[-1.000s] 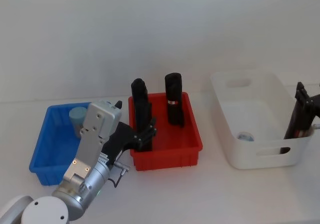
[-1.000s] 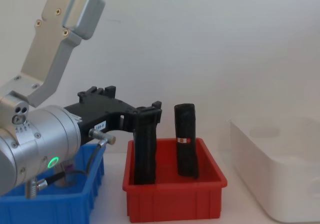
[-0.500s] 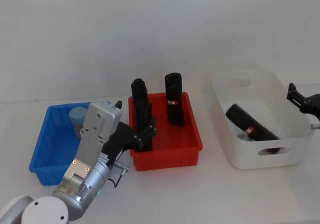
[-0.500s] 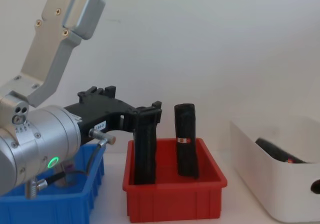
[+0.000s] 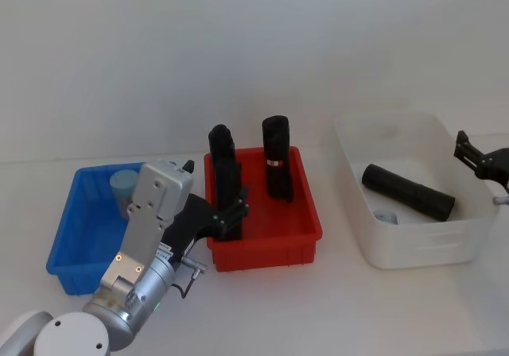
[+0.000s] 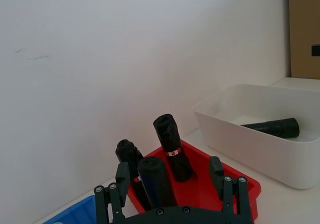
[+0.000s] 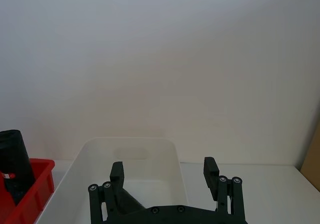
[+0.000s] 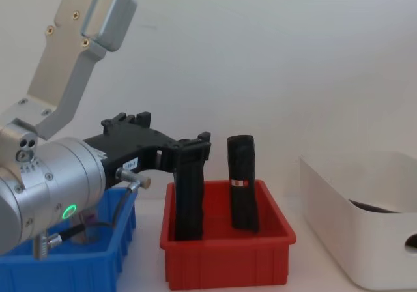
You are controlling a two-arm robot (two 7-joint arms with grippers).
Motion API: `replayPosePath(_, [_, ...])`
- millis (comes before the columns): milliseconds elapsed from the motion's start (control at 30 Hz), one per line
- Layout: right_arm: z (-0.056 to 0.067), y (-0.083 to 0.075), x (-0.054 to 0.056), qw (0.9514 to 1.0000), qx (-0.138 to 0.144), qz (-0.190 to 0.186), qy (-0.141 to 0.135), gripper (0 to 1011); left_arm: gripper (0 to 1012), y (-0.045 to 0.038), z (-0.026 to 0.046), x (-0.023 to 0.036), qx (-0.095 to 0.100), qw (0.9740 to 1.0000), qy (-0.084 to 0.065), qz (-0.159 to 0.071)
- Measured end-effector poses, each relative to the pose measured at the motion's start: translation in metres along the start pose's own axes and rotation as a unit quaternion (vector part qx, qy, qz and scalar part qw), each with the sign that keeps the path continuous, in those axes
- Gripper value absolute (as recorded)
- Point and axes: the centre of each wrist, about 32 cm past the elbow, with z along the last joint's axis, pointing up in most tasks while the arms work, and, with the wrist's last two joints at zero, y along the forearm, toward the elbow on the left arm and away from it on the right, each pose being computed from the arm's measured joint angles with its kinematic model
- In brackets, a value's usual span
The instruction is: Pick the cotton swabs from the blue box and place them into the white box.
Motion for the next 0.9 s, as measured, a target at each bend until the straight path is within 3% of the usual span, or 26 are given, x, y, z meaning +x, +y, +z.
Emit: replayPosePath(900, [0.0004,-0.0003,-0.0007,1.0000,0.002,0.002,0.000,1002,1004,0.0000,0.0000,0.0000,0.000,1.0000,0.000,0.000])
